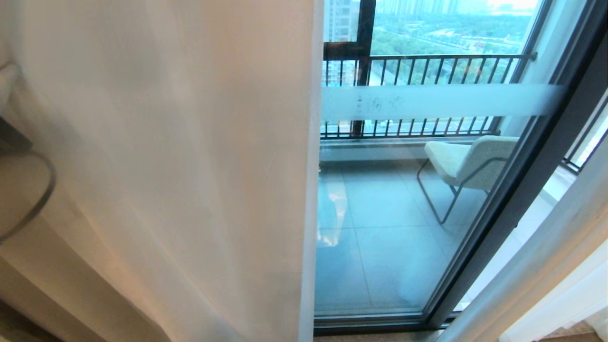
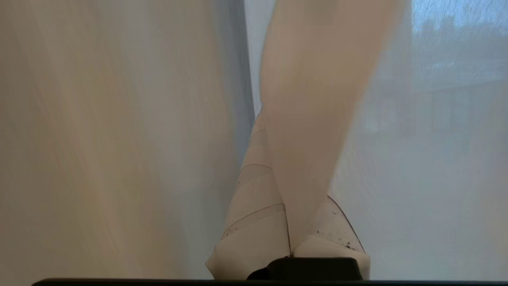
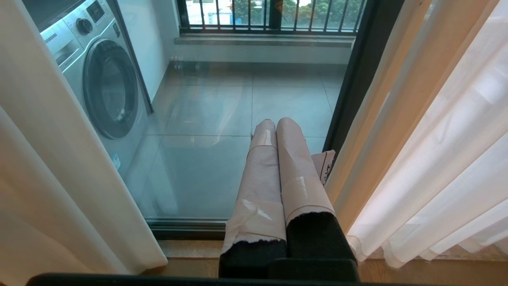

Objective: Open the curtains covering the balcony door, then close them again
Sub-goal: Pull the inner curtains open on both sides

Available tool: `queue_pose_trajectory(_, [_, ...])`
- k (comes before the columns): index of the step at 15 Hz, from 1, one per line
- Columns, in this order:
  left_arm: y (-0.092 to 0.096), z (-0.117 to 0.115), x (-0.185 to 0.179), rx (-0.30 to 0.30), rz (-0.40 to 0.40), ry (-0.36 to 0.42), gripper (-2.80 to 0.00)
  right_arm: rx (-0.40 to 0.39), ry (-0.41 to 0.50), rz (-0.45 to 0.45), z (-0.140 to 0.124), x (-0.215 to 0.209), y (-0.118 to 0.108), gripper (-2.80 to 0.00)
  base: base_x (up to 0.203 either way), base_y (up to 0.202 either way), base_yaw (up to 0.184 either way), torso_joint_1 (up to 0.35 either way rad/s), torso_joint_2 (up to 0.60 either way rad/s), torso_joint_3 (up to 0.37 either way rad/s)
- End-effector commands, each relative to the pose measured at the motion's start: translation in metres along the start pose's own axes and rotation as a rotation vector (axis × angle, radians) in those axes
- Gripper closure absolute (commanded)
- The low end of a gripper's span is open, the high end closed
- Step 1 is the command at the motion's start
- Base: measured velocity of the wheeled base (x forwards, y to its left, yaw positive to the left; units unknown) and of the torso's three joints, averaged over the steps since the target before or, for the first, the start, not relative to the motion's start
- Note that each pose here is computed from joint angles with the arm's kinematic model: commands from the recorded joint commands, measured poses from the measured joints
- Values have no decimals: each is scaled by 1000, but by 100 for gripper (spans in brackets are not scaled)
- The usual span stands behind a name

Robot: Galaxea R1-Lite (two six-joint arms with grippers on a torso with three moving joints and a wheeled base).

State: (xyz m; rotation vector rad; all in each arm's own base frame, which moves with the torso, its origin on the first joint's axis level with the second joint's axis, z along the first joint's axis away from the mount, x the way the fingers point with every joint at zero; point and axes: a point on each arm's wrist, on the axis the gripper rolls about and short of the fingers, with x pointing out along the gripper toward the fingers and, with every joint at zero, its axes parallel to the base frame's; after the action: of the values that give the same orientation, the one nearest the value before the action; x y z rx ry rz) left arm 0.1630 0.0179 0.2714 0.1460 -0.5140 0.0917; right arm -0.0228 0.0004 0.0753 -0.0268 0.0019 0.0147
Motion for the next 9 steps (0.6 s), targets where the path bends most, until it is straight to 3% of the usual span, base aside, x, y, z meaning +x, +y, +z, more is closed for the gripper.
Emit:
queue_pose_trajectory(1, [1, 14, -1, 18, -5, -26, 0, -1, -1, 1, 0, 0, 0, 0, 0, 0, 0, 0, 0, 0])
queue_pose_trajectory(9, [3, 12, -5, 19, 1, 94, 0, -1, -1, 1, 0, 0, 0, 0, 0, 0, 0, 0, 0, 0])
